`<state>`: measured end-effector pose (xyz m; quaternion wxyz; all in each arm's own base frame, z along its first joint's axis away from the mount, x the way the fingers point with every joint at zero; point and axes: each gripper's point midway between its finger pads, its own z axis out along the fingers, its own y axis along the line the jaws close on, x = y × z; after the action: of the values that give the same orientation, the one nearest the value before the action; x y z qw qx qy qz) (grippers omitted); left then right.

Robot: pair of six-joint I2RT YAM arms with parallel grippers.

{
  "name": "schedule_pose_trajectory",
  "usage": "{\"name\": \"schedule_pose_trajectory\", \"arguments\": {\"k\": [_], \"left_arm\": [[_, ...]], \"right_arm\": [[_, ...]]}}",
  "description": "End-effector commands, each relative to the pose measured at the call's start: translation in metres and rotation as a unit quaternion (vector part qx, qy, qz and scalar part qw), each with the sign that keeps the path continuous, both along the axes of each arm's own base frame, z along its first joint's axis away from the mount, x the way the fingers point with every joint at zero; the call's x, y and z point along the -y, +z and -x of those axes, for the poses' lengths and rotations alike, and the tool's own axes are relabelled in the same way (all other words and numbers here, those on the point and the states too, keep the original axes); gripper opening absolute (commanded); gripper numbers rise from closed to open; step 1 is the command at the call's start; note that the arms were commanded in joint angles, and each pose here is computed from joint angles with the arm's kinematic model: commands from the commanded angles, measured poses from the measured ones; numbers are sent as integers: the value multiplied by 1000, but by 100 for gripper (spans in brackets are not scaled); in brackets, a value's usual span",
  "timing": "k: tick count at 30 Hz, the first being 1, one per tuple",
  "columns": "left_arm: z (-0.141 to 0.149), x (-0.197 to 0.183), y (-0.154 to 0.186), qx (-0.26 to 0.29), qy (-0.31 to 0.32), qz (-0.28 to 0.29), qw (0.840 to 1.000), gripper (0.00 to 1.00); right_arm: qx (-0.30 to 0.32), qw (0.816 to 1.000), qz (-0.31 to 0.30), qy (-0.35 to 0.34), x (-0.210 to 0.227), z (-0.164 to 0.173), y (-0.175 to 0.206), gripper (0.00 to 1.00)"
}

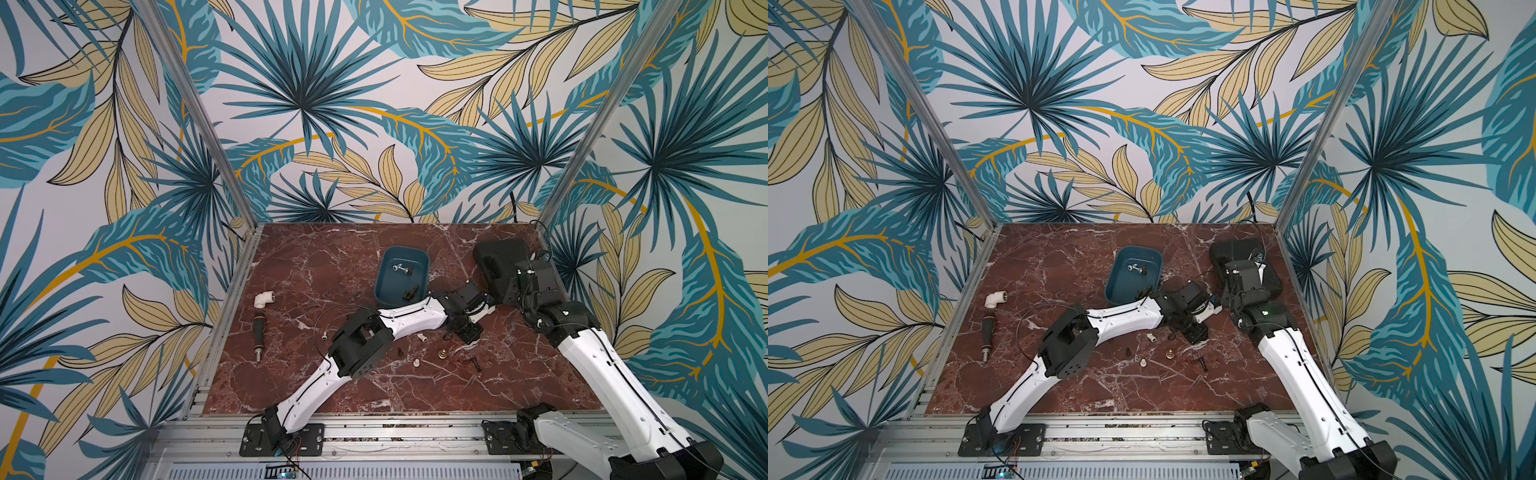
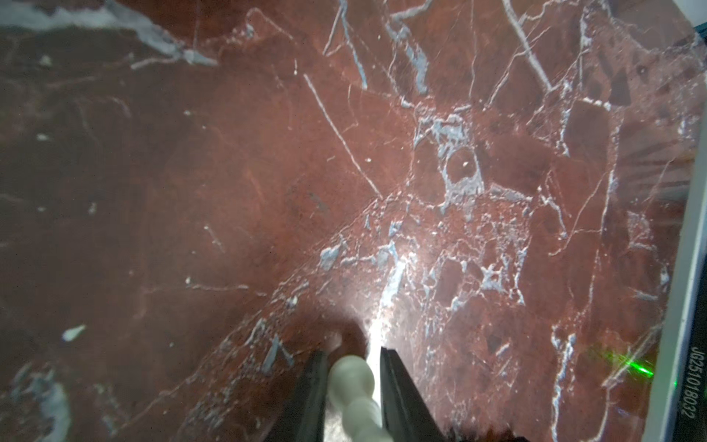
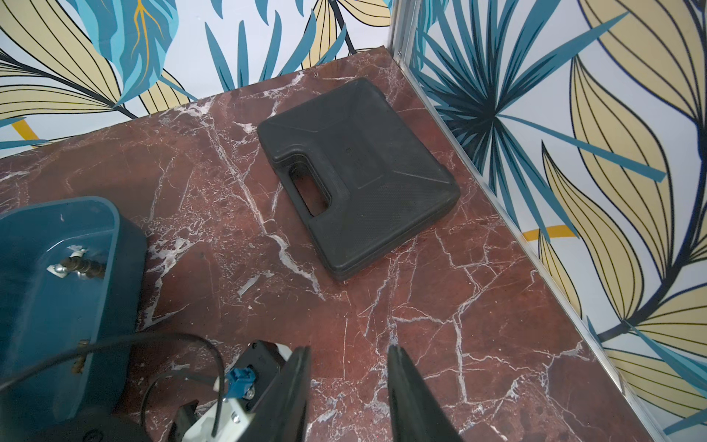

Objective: Put the chess pieces into the storage box
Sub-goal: Pick up the chess piece at the center of the board.

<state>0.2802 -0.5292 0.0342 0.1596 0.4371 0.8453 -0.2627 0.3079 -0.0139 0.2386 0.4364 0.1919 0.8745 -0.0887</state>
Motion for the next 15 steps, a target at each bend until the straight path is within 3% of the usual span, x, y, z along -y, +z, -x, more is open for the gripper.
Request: {"name": "schedule_pose_trajectory", "arguments": {"k": [1, 5, 7, 11, 15], "left_arm": [[-6, 4, 15, 17, -3, 4, 1000, 22], [-8, 1, 33, 31, -1, 6, 1000, 11], [-8, 1, 61, 46, -3, 25, 999, 0], [-12, -7, 110, 85, 1, 44, 995, 0], [-35, -43, 153, 132, 40, 39, 990, 0]], "right_arm": [[0, 1000, 5, 2, 2, 3, -3, 38], [-2, 1000, 3, 7, 0, 4, -4, 38], [-10, 1000, -4, 13, -2, 6, -7, 38], [-43, 998, -32, 27, -11, 15, -21, 38], [-97, 989, -90, 60, -33, 31, -42, 38]]}}
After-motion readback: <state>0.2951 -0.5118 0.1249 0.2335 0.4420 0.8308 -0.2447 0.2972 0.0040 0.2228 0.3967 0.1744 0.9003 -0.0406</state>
